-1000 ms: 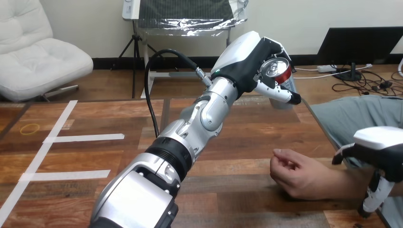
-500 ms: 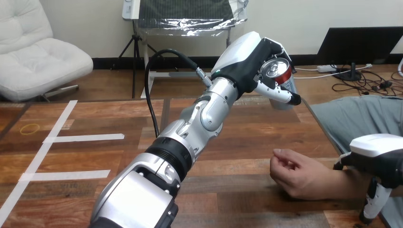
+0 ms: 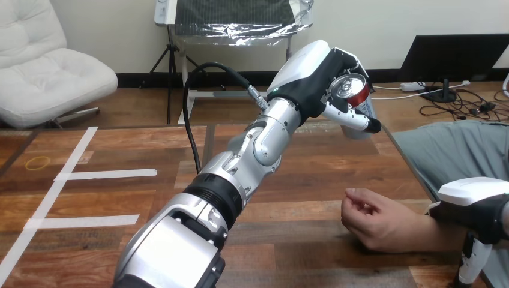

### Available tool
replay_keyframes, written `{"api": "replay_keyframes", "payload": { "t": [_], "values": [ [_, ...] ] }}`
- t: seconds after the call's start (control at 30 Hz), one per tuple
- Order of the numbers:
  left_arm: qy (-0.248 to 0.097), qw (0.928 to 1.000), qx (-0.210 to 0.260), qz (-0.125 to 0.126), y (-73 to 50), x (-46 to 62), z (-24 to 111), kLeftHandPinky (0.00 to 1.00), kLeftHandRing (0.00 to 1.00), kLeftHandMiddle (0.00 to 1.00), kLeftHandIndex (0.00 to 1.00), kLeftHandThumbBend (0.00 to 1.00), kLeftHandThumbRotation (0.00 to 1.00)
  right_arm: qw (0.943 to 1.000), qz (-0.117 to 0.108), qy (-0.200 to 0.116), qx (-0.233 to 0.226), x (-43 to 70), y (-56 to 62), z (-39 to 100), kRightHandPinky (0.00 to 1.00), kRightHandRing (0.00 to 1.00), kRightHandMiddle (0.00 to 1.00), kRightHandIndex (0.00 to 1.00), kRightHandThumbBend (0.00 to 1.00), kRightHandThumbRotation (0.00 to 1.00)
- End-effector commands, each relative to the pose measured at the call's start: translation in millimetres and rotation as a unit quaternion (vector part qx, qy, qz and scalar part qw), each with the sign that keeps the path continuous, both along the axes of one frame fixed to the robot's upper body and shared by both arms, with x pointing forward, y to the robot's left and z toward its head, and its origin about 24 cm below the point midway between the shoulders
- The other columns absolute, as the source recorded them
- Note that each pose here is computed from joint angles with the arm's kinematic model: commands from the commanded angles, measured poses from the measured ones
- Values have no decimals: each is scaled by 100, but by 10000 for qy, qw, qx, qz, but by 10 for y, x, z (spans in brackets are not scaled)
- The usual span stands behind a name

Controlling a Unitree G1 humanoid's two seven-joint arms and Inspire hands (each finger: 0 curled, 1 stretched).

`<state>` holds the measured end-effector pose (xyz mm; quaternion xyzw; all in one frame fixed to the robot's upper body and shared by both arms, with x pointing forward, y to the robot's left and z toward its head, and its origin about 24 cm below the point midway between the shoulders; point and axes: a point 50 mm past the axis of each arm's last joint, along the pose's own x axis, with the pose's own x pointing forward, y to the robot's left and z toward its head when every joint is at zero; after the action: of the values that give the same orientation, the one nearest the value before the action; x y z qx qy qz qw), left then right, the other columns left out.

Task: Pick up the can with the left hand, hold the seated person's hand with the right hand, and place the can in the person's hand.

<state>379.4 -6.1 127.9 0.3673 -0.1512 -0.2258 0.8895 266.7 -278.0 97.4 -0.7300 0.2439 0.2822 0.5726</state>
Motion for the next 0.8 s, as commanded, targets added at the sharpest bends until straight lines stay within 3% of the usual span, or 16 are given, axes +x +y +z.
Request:
{"api": "replay_keyframes", "payload": {
  "t": [0.0,0.47,0.77],
  "values": [
    [-320,9994,-120,-75,-7,24,161,34,39,46,46,69,0,9996,124,-236,-43,127,83,121,92,95,93,87,75,15],
    [-316,9994,-84,-86,-4,26,160,35,40,47,46,68,0,9997,89,-188,86,112,122,61,90,90,89,86,75,12],
    [-323,9994,-85,-77,4,28,159,35,40,47,46,68,0,9994,6,-229,265,102,132,18,72,73,77,79,74,7]
  ]
}}
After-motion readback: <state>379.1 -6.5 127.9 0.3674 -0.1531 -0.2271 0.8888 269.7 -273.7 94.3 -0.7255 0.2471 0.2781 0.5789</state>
